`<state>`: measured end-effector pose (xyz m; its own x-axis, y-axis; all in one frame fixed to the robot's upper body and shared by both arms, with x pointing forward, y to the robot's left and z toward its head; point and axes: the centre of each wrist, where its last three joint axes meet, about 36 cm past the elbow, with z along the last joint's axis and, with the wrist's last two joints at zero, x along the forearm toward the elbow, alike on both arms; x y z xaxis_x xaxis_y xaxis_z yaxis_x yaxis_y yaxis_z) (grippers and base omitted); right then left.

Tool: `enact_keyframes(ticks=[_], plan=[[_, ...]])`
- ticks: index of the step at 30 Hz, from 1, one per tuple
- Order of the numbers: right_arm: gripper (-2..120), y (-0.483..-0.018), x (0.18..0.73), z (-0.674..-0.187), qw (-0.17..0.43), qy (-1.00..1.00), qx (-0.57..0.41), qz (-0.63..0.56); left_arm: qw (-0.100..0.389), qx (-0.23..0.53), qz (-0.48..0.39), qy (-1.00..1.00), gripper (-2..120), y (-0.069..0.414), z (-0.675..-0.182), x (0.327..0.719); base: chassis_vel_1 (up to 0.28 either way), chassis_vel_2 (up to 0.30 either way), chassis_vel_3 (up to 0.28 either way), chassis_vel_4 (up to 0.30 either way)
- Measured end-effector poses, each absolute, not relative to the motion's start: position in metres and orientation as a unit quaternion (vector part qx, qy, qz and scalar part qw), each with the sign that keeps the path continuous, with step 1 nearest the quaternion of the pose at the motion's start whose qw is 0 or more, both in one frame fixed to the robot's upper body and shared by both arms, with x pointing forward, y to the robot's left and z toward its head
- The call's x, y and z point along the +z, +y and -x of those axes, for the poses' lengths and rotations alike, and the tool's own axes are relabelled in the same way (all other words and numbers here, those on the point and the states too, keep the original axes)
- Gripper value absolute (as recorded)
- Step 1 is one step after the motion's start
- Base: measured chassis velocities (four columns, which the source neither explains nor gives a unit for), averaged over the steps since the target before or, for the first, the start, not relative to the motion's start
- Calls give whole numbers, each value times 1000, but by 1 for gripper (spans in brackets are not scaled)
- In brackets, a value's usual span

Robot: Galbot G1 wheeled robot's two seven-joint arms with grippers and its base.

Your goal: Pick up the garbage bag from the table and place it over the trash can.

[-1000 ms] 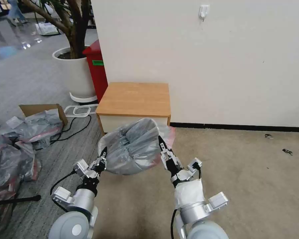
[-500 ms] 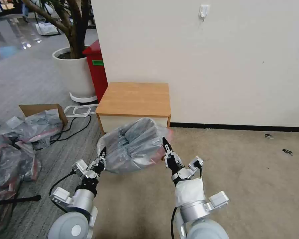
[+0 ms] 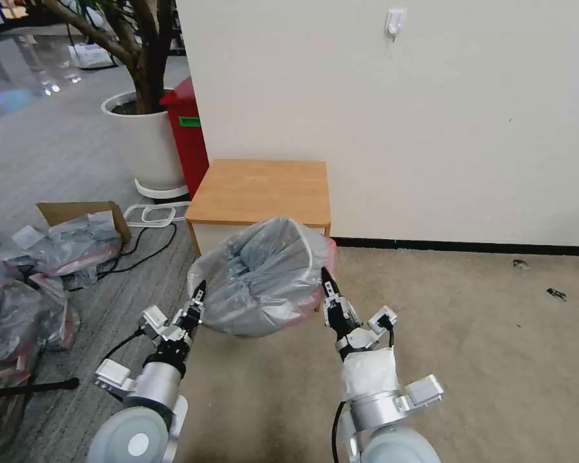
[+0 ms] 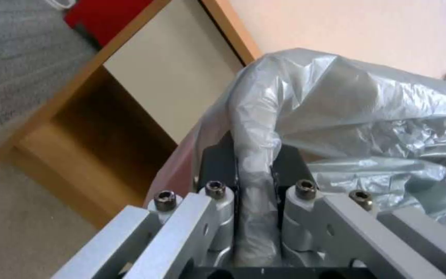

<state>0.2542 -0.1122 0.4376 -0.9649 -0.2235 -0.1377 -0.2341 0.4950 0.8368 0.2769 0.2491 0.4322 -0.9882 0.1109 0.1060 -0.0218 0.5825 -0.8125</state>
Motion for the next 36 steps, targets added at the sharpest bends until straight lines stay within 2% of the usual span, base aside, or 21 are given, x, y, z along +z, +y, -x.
enact_keyframes(ticks=[8,20,26,28,29,31,33,36], plan=[[0,-113,421,-258,21,894,430,121,72,469,30,-880,7,244,-275,437,0,0,0,0],[0,-118,389,-270,57,954,278,98,76,491,34,-867,7,236,-267,442,0,0,0,0],[0,-118,395,-267,70,953,276,100,81,490,35,-867,7,235,-266,440,0,0,0,0],[2,-119,400,-266,77,949,286,104,86,486,41,-869,7,237,-267,437,0,0,0,0],[8,-120,409,-263,83,944,302,108,92,478,54,-872,7,241,-268,433,0,0,0,0],[12,-122,417,-261,86,939,315,110,96,472,68,-874,7,247,-270,430,0,0,0,0],[23,-133,439,-257,85,926,351,113,106,457,105,-877,7,264,-273,422,0,0,0,0],[32,-148,458,-256,83,916,375,113,112,447,134,-878,7,275,-274,418,0,0,0,0]])
